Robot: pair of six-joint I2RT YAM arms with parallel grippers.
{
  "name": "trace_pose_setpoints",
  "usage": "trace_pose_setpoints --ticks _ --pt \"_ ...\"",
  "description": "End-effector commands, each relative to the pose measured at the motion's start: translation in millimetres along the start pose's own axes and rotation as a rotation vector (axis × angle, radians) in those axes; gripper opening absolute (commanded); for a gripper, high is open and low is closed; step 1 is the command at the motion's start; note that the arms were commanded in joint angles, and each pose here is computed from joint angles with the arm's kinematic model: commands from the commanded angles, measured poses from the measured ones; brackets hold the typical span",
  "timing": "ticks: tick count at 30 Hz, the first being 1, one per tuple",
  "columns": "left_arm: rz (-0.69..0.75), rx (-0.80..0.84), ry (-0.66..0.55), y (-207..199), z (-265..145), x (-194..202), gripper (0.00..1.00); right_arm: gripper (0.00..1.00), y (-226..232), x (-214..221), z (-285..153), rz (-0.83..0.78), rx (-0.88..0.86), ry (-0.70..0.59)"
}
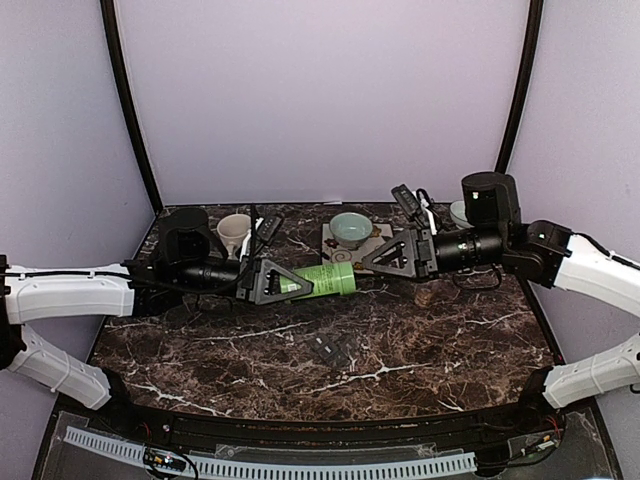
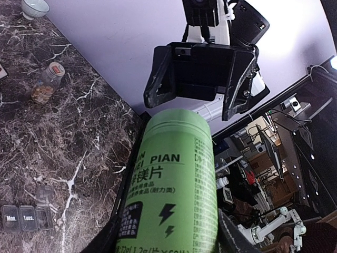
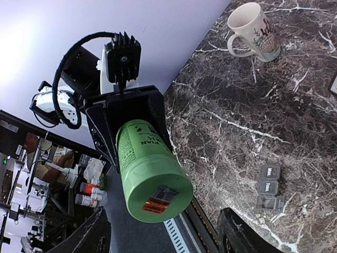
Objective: Sort the pills into containers
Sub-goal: Unscrew the lid of the pill bottle.
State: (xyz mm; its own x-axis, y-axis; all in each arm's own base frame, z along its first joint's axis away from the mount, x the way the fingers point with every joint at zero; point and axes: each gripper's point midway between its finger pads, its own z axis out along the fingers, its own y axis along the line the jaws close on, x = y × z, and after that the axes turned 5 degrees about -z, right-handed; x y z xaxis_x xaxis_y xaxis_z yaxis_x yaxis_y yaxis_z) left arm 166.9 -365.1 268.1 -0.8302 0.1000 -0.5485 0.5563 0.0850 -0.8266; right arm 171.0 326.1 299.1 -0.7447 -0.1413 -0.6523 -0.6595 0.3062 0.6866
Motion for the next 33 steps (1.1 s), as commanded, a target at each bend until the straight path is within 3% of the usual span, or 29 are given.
trace_pose_setpoints --ticks 1,13,33 --pt "0.059 0.073 0.039 -25 -3 -5 0.0 0.7 16 3 0 0.003 -0.092 0.032" --pt "0.046 0.13 0.102 -31 -2 -3 0.0 0.71 36 8 1 0.047 -0.209 0.085" --pt "0.05 0.178 0.112 -39 -1 -9 0.0 0.68 37 19 23 0.091 -0.211 0.149"
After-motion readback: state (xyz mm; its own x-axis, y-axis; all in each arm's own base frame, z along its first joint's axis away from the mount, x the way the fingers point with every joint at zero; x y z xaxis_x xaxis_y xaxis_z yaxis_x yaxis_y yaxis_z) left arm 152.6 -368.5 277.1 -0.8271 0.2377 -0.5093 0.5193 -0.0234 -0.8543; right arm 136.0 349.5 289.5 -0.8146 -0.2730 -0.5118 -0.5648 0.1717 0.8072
